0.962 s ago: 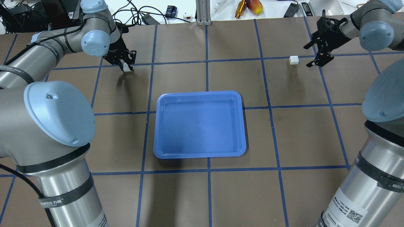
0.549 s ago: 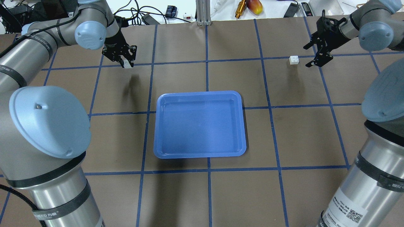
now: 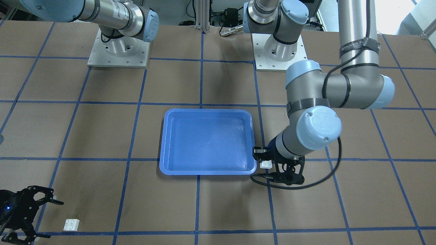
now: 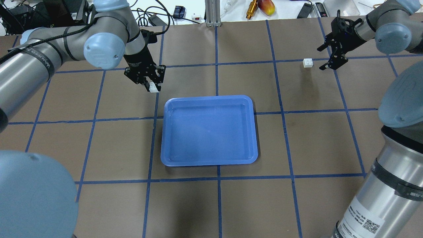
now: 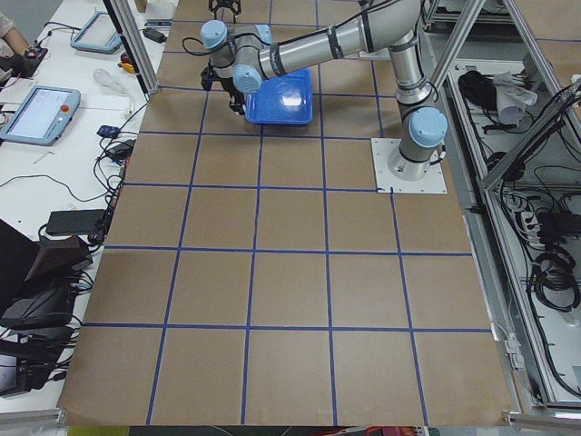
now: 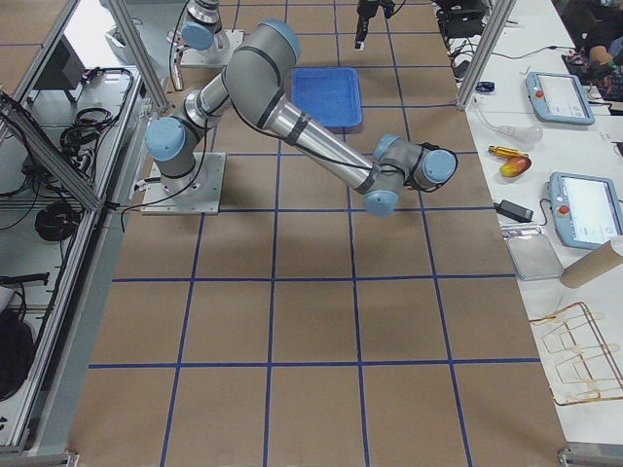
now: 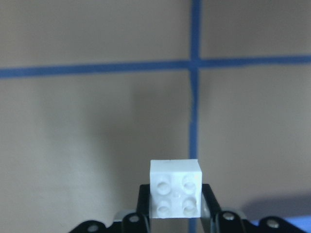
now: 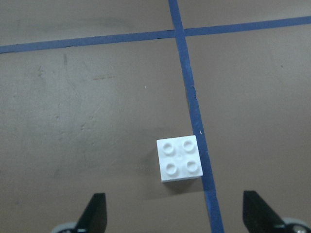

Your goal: Assemble white blocks and place on blue tray

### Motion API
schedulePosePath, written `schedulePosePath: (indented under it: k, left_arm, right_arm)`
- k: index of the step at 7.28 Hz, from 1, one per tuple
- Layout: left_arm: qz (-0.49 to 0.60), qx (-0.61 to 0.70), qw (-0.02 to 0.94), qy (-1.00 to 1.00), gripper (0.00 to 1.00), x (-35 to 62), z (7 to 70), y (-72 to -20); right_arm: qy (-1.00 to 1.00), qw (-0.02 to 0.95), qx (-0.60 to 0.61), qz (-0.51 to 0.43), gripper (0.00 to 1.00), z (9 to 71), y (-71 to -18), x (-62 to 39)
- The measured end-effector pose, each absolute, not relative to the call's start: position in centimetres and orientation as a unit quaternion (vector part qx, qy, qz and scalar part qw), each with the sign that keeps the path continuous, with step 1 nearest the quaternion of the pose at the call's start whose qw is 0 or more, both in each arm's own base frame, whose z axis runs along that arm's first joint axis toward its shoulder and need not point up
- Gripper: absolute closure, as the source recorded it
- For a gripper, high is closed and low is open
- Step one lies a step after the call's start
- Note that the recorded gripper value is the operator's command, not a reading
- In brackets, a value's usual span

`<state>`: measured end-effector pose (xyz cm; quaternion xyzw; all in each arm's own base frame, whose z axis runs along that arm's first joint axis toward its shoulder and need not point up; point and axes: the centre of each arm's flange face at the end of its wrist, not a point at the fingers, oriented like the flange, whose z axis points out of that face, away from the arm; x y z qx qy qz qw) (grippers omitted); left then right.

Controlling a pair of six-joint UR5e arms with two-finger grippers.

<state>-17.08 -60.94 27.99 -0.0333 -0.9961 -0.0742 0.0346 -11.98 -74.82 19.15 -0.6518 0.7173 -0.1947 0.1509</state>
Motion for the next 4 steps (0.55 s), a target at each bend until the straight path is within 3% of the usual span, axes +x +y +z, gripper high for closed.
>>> schedulePosePath:
  k: [4]
  left_arm:
    - [-0.026,-0.04,0.034,-0.998,1.0,-26.4,23.2,-50.2]
  right_arm:
    - [0.718,0.148,-0.652,-0.194,0.0,19.6,-74.8,-11.8]
